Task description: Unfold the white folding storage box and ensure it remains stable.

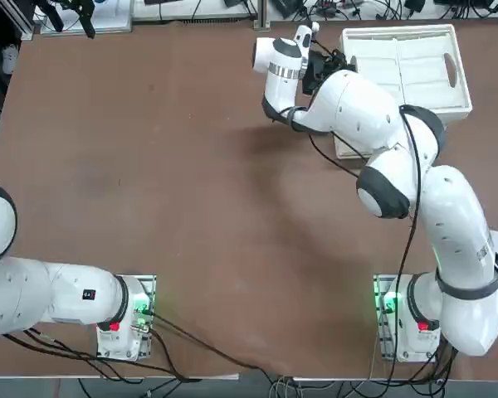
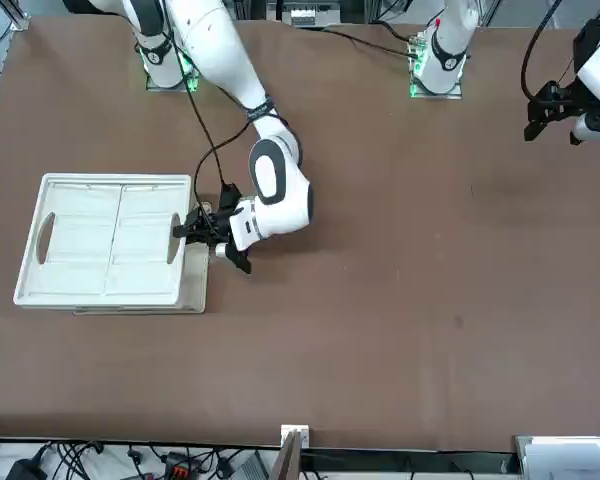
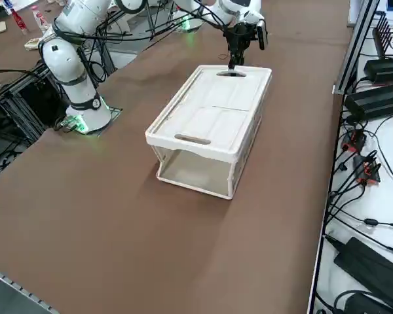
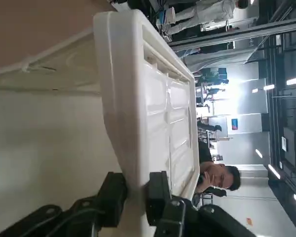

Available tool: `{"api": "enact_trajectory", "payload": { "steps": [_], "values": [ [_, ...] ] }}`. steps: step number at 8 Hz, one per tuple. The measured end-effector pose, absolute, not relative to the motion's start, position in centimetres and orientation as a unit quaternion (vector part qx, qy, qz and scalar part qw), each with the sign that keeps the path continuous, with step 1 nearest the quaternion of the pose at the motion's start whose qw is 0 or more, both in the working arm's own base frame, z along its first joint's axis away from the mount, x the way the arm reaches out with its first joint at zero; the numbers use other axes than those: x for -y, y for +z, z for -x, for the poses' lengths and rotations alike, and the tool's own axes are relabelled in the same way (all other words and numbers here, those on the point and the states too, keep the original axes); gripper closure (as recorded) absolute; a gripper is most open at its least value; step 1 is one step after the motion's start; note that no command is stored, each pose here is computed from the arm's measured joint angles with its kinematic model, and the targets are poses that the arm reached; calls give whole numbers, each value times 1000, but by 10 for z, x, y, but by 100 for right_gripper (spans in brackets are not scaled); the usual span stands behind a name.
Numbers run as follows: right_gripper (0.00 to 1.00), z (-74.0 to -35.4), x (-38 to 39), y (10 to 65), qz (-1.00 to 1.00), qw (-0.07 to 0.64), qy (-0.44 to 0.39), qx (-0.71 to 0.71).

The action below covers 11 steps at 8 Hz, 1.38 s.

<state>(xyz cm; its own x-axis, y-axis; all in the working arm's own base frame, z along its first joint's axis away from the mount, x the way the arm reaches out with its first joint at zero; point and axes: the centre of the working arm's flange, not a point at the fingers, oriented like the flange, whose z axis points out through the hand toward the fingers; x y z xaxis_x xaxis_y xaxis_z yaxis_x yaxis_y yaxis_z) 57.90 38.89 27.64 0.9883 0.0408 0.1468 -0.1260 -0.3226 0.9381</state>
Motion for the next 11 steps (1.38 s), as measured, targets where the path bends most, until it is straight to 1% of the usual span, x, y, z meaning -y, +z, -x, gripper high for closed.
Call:
{"api": "enact_trajectory", "payload": {
  "steps": [3, 8, 11],
  "values": [
    [74, -579, -389, 276, -810, 581, 73, 28],
    [74, -576, -389, 280, -802, 595, 40, -15],
    [74, -576, -389, 280, -802, 596, 35, -21]
  ]
}}
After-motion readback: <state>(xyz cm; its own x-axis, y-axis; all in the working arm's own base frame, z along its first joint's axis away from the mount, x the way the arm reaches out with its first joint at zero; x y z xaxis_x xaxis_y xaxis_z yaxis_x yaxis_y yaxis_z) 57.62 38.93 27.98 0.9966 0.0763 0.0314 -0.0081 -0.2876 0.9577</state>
